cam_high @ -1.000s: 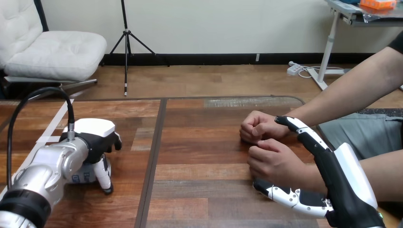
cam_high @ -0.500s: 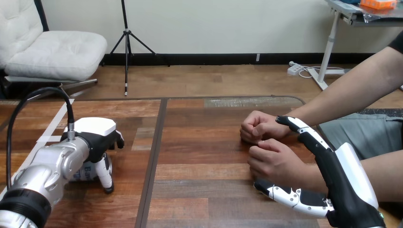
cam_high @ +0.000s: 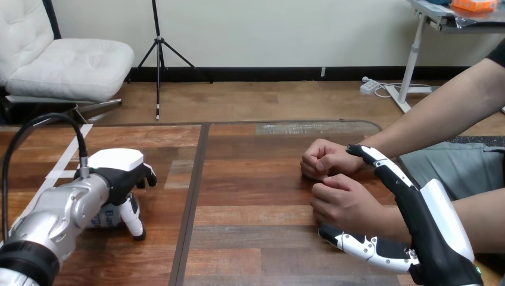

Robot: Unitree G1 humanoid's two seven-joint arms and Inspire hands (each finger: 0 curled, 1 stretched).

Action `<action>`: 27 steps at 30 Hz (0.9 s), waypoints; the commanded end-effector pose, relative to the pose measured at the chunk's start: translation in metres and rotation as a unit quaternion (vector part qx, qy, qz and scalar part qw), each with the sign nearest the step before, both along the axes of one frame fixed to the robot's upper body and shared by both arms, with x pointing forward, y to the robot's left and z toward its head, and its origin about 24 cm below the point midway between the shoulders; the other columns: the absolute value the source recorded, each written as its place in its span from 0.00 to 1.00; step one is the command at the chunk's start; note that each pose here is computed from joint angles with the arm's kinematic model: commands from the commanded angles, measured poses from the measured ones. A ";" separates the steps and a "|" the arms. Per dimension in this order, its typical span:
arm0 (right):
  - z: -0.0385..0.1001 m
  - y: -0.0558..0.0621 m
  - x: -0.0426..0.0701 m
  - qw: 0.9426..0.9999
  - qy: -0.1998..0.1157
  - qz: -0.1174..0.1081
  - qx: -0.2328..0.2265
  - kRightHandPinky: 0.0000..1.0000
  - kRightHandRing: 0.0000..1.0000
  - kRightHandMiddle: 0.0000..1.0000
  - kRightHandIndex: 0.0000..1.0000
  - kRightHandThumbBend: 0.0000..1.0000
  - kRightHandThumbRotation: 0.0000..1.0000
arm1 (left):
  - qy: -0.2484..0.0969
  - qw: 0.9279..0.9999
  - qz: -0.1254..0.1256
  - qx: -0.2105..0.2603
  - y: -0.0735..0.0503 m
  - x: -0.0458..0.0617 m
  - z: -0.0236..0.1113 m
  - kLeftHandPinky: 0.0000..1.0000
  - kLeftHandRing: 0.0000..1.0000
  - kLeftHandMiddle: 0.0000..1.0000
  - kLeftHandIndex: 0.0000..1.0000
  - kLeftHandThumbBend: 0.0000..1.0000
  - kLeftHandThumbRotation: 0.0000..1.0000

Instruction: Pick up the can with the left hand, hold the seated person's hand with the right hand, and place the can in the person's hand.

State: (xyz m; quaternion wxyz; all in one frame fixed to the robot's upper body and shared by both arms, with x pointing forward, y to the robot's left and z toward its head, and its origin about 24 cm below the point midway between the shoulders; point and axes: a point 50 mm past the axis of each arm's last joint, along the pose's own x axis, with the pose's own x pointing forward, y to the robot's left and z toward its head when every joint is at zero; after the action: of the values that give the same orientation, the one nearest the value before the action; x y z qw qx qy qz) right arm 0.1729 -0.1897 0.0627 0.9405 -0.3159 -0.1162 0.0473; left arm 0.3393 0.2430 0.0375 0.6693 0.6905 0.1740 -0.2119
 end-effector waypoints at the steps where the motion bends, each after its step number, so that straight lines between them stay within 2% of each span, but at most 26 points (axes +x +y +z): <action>1: 0.014 0.001 0.009 0.999 -0.041 0.005 0.007 0.90 0.92 0.92 0.88 0.76 0.28 | -0.027 1.000 0.009 -0.011 0.003 0.006 0.015 0.57 0.75 0.80 0.80 0.88 0.00; 7: 0.015 0.001 0.010 0.999 -0.039 0.006 0.008 0.91 0.92 0.92 0.88 0.76 0.29 | -0.017 1.000 0.018 -0.004 0.004 0.006 0.014 0.58 0.75 0.80 0.79 0.88 0.00; 13: 0.015 0.001 0.011 0.999 -0.040 0.007 0.005 0.91 0.92 0.92 0.88 0.75 0.29 | -0.003 0.999 0.022 0.029 0.005 0.006 0.012 0.57 0.74 0.79 0.80 0.86 0.00; 21: 0.016 0.001 0.011 0.999 -0.043 0.008 0.004 0.91 0.91 0.92 0.87 0.75 0.29 | -0.018 0.998 0.034 0.049 0.007 0.006 0.007 0.49 0.65 0.73 0.78 0.87 0.00; 27: 0.016 0.000 0.011 0.999 -0.043 0.007 0.004 0.91 0.92 0.92 0.87 0.76 0.29 | -0.035 0.996 0.045 0.068 0.009 0.006 0.004 0.47 0.62 0.70 0.76 0.89 0.00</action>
State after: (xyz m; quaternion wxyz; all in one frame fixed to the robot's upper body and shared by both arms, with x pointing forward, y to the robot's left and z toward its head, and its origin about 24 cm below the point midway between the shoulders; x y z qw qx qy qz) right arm 0.1732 -0.1899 0.0630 0.9405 -0.3156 -0.1169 0.0473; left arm 0.3394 0.2480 0.0355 0.6571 0.7060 0.1960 -0.1771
